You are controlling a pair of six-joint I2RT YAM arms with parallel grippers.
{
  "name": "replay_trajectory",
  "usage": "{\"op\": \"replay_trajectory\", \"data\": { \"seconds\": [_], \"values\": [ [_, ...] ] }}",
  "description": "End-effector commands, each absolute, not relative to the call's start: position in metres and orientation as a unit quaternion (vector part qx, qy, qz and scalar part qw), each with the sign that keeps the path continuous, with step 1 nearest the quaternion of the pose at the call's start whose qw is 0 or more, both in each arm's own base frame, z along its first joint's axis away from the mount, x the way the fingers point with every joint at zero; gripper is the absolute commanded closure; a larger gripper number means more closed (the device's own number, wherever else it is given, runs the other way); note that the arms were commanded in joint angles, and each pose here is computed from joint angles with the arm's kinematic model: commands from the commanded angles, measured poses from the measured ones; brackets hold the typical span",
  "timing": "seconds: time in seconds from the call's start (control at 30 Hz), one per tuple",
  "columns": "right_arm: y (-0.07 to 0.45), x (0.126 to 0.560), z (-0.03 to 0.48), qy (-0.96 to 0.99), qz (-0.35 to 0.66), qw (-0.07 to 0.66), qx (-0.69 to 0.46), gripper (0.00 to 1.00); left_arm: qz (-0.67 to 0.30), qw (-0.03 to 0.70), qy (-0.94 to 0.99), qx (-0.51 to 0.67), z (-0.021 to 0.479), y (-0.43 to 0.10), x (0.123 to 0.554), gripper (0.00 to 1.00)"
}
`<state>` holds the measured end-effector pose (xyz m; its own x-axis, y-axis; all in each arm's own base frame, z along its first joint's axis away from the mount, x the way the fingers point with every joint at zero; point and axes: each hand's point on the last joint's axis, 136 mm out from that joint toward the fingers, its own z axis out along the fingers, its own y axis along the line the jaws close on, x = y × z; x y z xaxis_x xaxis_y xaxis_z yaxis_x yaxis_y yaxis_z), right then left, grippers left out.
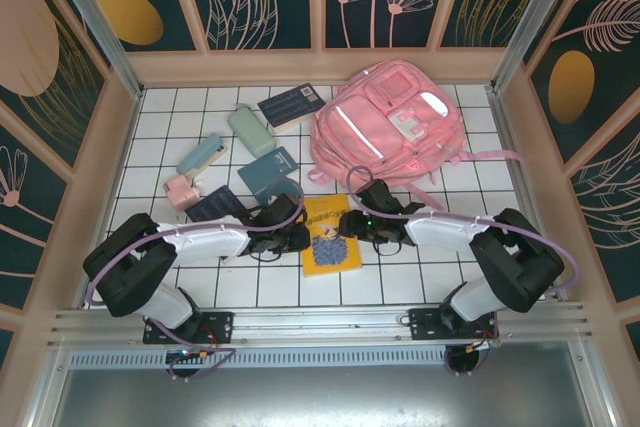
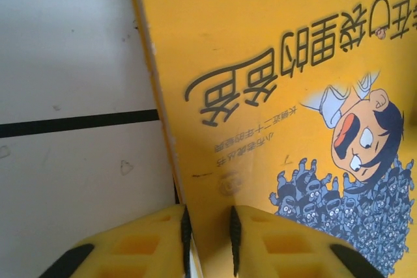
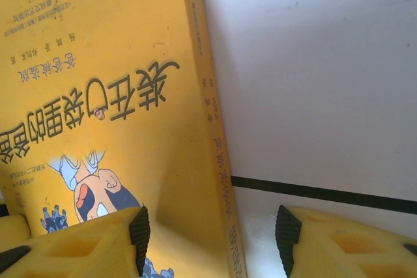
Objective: Pack the student bag
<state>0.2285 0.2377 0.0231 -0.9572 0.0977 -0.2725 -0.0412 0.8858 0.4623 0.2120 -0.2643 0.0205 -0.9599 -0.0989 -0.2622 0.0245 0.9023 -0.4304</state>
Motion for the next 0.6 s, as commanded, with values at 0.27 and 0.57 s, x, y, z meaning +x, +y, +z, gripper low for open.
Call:
{"op": "replay_trajectory", "data": {
  "seconds": [0.27,0.57],
  "values": [
    [0.305,0.2,0.069,0.885,0.454,0.083,-0.056,0.54,-0.209,0.111,0.972,-0.021,-0.01,-0.256,0.196,0.84],
    [0.302,0.2,0.125,0.825,0.548,0.116,-0.069,0.57,-0.216,0.115,0.969,-0.016,-0.007,-0.258,0.196,0.85]
  ]
}}
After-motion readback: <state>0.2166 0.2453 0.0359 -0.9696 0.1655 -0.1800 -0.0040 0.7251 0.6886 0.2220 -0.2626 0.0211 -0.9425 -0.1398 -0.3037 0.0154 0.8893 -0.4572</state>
